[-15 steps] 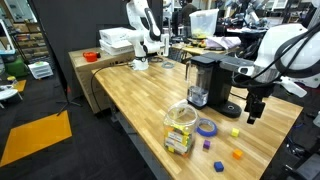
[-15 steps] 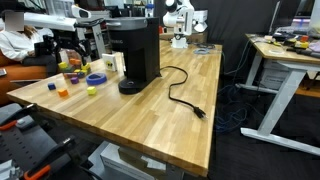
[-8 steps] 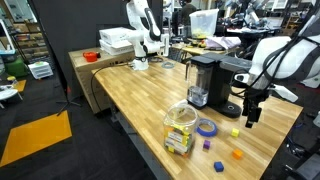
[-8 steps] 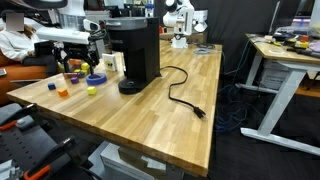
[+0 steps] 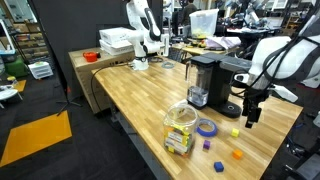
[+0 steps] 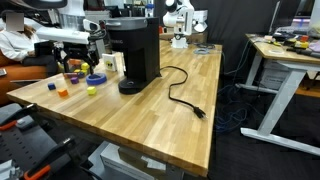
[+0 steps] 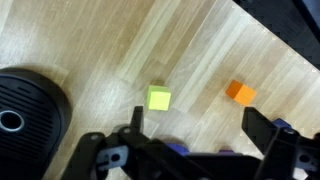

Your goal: Pick up the yellow cube and put it in the bottle

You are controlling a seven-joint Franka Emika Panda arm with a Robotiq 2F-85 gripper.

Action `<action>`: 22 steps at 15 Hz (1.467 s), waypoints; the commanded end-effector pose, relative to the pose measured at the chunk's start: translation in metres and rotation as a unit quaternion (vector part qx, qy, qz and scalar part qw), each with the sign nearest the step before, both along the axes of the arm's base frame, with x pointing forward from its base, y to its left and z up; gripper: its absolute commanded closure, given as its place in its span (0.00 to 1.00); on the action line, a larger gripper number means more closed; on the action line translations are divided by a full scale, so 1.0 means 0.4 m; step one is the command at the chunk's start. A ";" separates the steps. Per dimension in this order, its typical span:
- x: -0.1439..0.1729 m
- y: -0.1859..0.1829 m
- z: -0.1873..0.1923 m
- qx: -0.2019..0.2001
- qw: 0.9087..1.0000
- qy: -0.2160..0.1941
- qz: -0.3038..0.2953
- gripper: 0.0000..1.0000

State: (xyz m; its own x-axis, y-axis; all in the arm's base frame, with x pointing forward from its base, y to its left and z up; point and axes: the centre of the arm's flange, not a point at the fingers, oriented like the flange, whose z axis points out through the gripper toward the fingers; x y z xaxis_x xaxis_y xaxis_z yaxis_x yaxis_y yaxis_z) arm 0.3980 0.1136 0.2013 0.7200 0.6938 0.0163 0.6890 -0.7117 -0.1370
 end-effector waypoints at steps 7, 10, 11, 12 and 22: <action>0.041 0.000 -0.045 -0.007 1.000 -0.025 0.012 0.00; 0.046 -0.011 -0.086 -0.017 1.000 -0.024 0.012 0.00; 0.046 -0.011 -0.097 -0.019 0.999 -0.025 0.012 0.00; 0.046 -0.007 -0.110 -0.021 0.999 -0.026 0.013 0.00; 0.045 0.045 -0.202 -0.031 0.999 -0.015 0.002 0.00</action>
State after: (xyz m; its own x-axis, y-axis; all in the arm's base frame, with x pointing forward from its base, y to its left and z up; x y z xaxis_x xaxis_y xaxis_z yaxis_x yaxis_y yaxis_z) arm 0.4103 0.1327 0.1296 0.7072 0.7070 -0.0079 0.7040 -0.7052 -0.0847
